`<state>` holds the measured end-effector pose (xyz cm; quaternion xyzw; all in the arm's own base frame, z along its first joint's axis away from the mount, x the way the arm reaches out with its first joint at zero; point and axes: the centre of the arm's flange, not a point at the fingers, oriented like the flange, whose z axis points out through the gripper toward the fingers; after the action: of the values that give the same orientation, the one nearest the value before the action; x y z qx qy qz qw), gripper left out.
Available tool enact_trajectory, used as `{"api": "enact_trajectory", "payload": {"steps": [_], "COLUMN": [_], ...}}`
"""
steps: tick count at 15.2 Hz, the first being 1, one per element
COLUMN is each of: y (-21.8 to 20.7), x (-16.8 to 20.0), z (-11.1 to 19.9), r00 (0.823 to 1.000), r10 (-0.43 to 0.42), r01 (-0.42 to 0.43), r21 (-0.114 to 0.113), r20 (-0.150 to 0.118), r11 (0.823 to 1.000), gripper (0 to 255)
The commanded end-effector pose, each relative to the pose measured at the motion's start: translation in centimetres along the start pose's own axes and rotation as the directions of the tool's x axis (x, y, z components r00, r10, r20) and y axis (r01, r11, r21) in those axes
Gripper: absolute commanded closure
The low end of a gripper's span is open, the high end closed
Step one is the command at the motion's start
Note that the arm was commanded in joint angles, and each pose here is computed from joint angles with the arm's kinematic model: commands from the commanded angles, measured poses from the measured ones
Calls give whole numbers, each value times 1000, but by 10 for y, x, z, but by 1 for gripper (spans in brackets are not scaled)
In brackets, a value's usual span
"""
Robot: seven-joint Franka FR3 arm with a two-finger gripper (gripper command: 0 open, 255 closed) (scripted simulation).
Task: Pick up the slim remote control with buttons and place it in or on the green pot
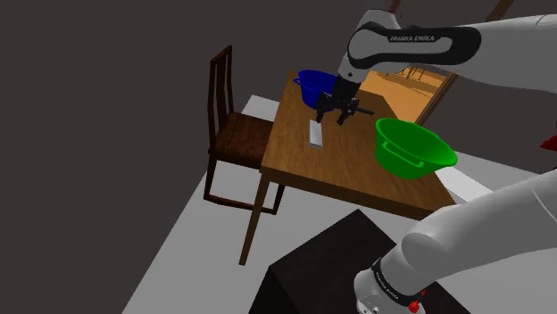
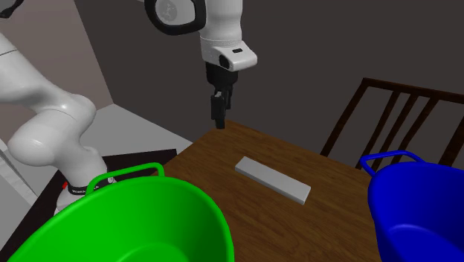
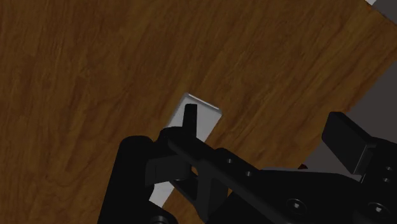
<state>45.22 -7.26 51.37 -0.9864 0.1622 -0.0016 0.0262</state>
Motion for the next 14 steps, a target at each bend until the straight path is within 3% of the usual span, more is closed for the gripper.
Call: {"api": "enact_trajectory", "payload": {"steps": [1, 7, 14], "y": [7, 31, 65], "x": [23, 85, 148], "z": [16, 55, 94], "r00": [999, 989, 966], "r10": [37, 145, 258], "r01": [-37, -146, -259], "r21": [-10, -38, -67], "r20": [-4, -14, -28], "r11": [999, 989, 963], "gripper": [0, 0, 0]}}
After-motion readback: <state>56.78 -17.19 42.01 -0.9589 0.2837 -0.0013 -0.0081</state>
